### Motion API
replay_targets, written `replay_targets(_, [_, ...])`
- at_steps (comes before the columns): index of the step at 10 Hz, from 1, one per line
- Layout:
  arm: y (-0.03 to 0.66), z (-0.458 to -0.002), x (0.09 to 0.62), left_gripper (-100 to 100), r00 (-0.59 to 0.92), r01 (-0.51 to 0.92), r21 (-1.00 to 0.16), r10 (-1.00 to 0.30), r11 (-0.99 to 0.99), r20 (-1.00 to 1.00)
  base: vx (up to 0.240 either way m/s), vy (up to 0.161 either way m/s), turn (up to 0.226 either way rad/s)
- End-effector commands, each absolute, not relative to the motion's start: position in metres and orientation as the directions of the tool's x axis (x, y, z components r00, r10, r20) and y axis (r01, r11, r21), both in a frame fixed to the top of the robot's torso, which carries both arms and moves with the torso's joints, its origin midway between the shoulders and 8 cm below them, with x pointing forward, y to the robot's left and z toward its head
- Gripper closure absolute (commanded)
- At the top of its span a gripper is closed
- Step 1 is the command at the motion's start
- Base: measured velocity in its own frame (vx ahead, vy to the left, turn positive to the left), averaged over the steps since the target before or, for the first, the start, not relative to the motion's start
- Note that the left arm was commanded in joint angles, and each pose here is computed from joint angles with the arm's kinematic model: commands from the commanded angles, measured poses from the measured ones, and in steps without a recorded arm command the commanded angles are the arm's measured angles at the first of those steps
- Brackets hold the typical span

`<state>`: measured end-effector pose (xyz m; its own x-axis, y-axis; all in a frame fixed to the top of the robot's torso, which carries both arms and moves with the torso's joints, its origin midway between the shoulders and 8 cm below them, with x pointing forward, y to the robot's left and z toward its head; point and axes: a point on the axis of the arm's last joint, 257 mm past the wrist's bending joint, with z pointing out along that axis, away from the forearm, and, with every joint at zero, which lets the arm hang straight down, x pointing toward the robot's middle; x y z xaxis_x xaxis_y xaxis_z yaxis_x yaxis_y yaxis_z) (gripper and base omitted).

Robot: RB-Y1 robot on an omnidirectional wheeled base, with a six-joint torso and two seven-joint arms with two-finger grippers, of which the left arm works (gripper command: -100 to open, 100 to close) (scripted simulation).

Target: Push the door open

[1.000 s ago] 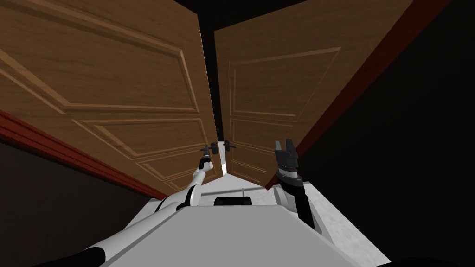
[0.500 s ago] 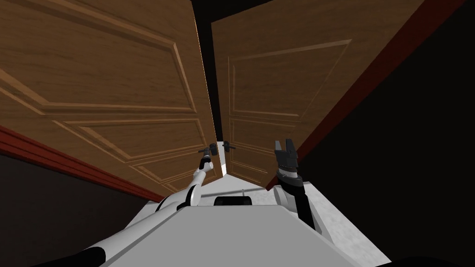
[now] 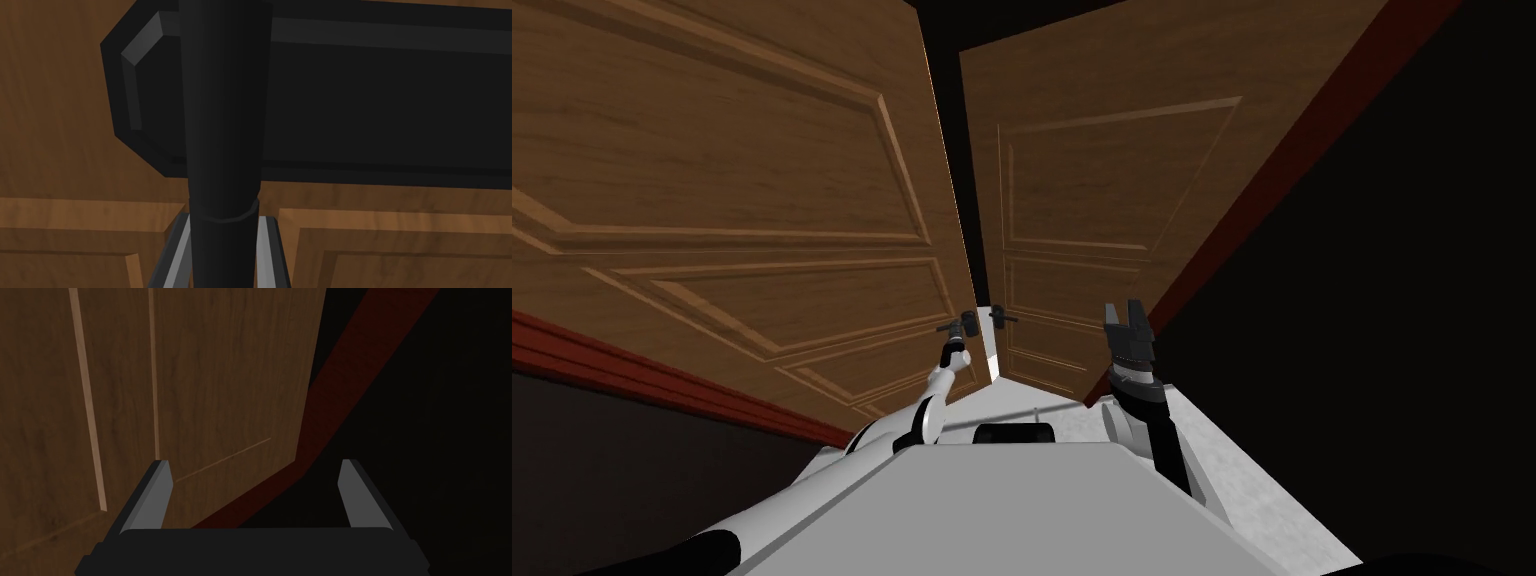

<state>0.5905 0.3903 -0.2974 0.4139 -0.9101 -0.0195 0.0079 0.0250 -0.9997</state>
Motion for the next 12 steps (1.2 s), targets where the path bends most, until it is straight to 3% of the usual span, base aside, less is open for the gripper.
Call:
replay_targets(1, [0.402,-0.280,0.591,100,0.437,0.037,-0.998,-0.899,0.045,-0.025,0.056,0.116,-0.101])
replay_targets(12, [0.448,-0.259,0.575,100,0.557,0.089,-0.993,-0.830,0.080,-0.017,0.029,0.061,-0.071])
